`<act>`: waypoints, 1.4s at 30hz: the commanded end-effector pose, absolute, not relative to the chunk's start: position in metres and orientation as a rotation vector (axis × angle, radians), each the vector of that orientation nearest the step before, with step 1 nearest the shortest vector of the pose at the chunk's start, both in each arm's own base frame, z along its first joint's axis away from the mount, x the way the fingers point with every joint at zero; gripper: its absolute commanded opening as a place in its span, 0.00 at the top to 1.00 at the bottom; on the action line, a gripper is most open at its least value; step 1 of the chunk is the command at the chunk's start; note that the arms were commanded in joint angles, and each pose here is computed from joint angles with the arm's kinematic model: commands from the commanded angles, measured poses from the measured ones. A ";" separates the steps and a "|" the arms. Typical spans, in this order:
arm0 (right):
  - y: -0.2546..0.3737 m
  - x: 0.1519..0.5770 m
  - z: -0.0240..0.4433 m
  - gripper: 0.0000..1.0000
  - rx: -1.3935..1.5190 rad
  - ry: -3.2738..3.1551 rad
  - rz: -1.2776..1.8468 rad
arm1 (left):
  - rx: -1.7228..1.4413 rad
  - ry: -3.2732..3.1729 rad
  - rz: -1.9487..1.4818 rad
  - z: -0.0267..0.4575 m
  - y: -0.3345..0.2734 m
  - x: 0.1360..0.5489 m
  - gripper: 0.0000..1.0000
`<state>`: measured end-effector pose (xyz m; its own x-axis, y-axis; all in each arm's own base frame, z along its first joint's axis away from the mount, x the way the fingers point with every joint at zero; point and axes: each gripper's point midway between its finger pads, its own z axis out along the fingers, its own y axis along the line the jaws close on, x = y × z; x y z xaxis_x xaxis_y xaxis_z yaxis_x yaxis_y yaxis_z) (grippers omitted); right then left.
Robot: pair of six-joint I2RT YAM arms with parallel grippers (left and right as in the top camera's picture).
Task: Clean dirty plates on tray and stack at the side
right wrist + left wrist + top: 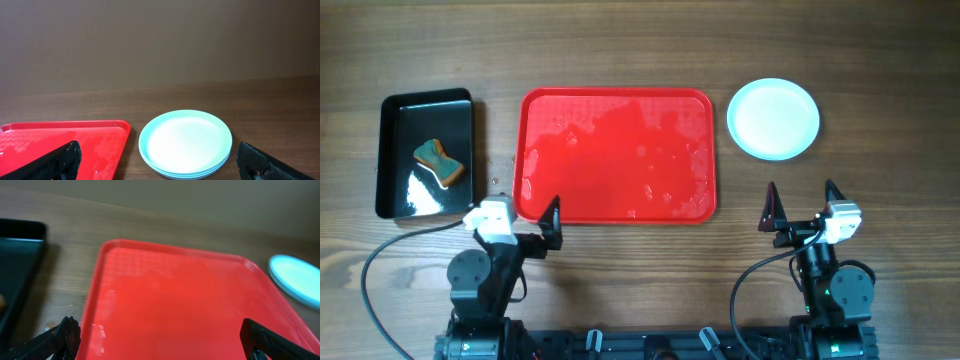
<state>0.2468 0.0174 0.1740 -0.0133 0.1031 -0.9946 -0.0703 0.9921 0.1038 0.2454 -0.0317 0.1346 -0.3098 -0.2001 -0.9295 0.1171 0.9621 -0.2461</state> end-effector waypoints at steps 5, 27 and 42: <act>0.018 0.246 0.176 0.00 0.029 1.566 0.147 | -0.162 1.767 -0.285 0.135 -0.013 0.247 0.00; 0.018 0.246 0.176 0.00 0.029 1.566 0.147 | 0.056 1.630 -0.135 0.160 -0.016 0.245 0.00; 0.018 0.246 0.176 0.00 0.029 1.566 0.147 | 0.093 1.629 -0.094 0.160 -0.016 0.245 0.00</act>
<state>0.2468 0.0174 0.1740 -0.0133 0.1031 -0.9946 -0.0703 0.9921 0.1038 0.2452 -0.0139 0.1635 -0.0613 -0.0201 -0.9979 0.1049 0.9941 -0.0265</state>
